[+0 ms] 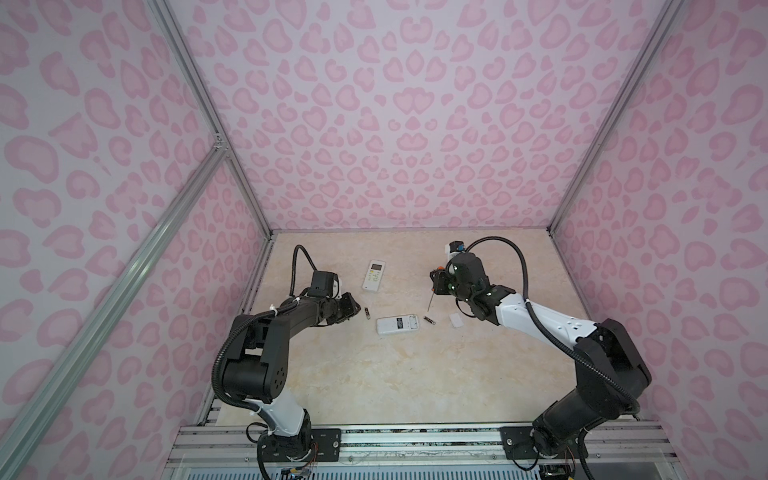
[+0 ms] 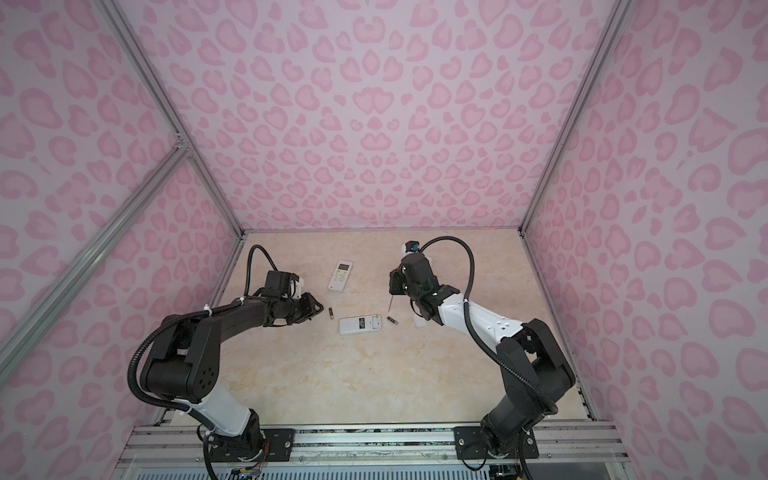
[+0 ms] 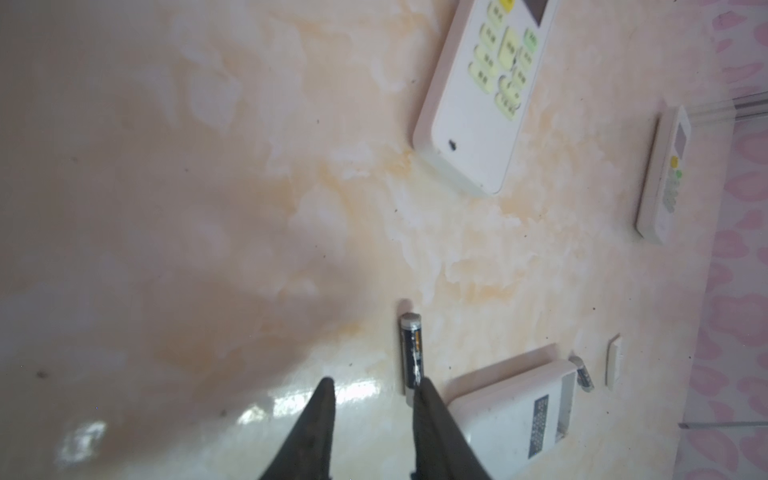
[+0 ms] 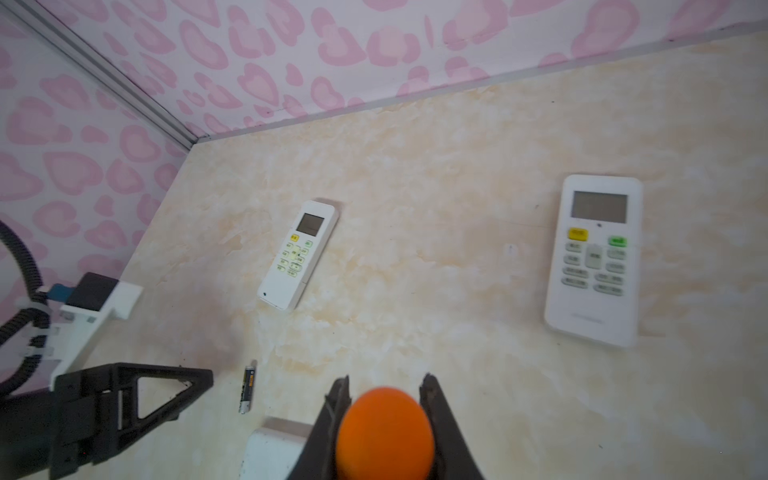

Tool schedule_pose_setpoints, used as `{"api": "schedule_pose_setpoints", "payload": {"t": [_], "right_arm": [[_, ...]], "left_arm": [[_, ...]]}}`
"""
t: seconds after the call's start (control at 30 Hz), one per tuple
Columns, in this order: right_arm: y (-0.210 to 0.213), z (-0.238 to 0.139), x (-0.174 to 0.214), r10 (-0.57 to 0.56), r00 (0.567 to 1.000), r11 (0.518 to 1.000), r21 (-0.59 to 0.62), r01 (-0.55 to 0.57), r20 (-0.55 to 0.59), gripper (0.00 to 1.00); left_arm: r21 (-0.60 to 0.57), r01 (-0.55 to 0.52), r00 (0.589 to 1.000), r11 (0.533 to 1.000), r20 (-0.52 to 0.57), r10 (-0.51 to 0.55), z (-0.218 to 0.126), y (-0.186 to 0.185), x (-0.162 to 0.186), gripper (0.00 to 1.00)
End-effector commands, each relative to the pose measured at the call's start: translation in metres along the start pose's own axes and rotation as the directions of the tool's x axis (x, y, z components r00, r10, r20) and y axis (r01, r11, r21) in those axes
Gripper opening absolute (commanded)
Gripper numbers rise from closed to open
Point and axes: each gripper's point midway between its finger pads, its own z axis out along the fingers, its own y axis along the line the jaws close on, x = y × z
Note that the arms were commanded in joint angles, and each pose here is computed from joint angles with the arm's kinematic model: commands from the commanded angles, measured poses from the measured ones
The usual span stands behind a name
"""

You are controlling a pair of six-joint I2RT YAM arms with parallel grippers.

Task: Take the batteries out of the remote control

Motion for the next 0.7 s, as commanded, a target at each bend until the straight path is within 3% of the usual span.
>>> {"api": "schedule_pose_setpoints", "payload": {"t": [0.0,0.13,0.3,0.47,0.67], "right_arm": [[-0.04,-0.02,0.058,-0.027,0.966,0.994,0.092,0.052,-0.257,0.0],[-0.069,-0.048,0.097,-0.024,0.93,0.98,0.175,0.095,-0.367,0.0],[-0.077,-0.069,0.129,0.026,0.915,0.983,0.175,0.049,-0.403,0.0],[-0.077,-0.067,0.156,0.04,0.908,0.985,0.169,0.034,-0.416,0.0],[-0.07,-0.051,0.182,-0.018,0.88,0.979,0.172,0.113,-0.474,0.11]], "left_arm": [[-0.033,-0.046,0.998,0.998,0.044,0.047,-0.014,-0.007,-0.018,0.42],[-0.081,-0.112,0.99,0.99,0.074,0.118,-0.02,-0.021,-0.042,0.46],[-0.214,-0.253,0.961,0.943,0.059,0.271,-0.01,-0.048,-0.062,0.54],[-0.254,-0.274,0.954,0.927,0.05,0.296,0.011,-0.062,-0.081,0.62],[-0.321,-0.307,0.938,0.896,0.059,0.342,0.023,-0.065,-0.099,0.68]]}}
